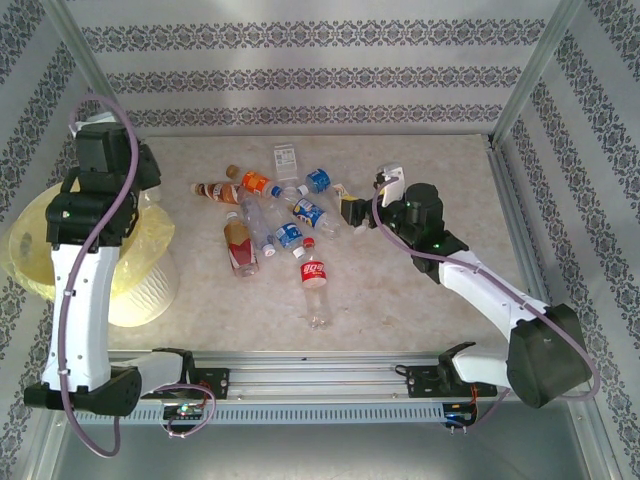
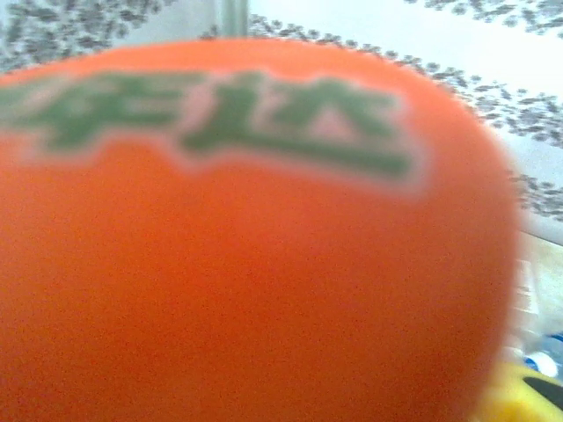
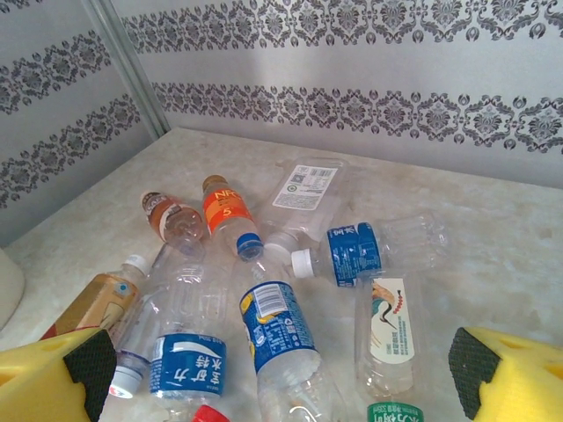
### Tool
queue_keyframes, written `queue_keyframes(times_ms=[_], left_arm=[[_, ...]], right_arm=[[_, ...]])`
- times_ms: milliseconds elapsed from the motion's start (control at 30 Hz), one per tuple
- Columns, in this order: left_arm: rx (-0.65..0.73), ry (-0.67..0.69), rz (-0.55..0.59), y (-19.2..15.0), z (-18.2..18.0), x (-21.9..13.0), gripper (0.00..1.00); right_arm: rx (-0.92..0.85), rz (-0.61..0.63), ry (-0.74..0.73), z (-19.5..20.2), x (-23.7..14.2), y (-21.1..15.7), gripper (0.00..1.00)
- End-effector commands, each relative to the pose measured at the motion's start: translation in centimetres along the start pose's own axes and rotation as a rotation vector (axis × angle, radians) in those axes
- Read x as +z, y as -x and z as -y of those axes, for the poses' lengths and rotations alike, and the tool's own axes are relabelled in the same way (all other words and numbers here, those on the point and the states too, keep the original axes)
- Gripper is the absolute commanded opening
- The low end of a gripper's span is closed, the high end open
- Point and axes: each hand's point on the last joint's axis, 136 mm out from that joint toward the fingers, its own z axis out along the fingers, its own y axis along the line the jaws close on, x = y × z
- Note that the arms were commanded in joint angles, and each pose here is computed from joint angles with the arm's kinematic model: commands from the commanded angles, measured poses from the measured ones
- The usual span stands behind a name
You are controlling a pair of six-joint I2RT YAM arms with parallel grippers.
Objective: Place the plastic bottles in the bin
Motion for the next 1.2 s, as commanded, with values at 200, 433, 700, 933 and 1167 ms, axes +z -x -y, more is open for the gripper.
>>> queue_keyframes(times_ms=[200, 433, 700, 933, 1167], left_arm=[[-0.210, 0.193, 0.000, -2.1, -7.7, 1.2, 0.54], [-0.387, 0.233, 0.044, -2.7, -10.6, 3.9, 0.53], [-0.549, 0.295, 0.097, -3.9, -14.0, 6.3, 0.55], [-0.669, 0.378, 0.114, -6.1, -16.1, 8.1, 0.66], [-0.713, 0.334, 0.057, -6.3, -15.2, 9.5, 0.74]], right_arm=[[-0.004, 0.066, 0.063, -1.3, 0.7, 2.6, 0.98], [-0.003, 0.063, 0.082, -1.6, 0.9, 2.8, 0.98], [-0.006, 0.055, 0.086, -1.7, 0.8, 2.5, 0.98], [-0.006, 0.050, 0.085, -1.9, 0.4, 2.3, 0.98], [-0.014, 0.053, 0.056, -1.6, -0.5, 2.1, 0.98]])
